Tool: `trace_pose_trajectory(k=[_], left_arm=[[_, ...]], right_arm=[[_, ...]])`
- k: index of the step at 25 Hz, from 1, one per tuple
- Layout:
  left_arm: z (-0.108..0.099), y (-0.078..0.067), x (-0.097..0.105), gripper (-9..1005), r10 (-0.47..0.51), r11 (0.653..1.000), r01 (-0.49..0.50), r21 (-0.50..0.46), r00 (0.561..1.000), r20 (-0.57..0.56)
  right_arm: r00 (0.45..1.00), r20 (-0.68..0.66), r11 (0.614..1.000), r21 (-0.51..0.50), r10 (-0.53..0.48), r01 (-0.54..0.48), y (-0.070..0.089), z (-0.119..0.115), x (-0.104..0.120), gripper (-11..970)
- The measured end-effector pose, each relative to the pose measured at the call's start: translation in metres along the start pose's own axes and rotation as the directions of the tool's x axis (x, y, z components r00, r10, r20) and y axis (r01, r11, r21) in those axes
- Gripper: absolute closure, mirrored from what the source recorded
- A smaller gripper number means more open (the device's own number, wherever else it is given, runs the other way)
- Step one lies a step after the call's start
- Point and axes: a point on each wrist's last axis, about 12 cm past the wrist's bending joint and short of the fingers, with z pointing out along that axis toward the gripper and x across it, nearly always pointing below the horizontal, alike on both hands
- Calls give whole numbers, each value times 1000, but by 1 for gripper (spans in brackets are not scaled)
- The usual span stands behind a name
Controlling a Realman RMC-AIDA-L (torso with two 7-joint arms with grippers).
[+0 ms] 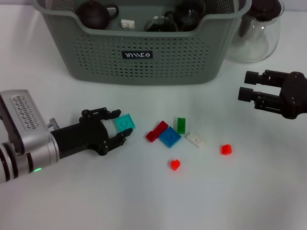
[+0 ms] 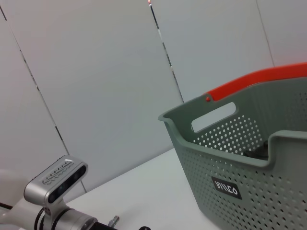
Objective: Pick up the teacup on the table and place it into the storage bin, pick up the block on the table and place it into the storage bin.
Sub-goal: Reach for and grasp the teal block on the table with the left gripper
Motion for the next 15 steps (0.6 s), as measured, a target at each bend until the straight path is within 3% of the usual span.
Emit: trace_pose_trajectory(k=[5,15], left_arm=[[0,0,0,461,-2,1000,2,0,1000,-1],[5,-1,2,460,-7,1000,7,-3,1000,-18]], right_arm=[[1000,0,1000,1,2,-2,0,0,1,345],[1000,-1,1000,2,5,-5,1,-1,2,345]])
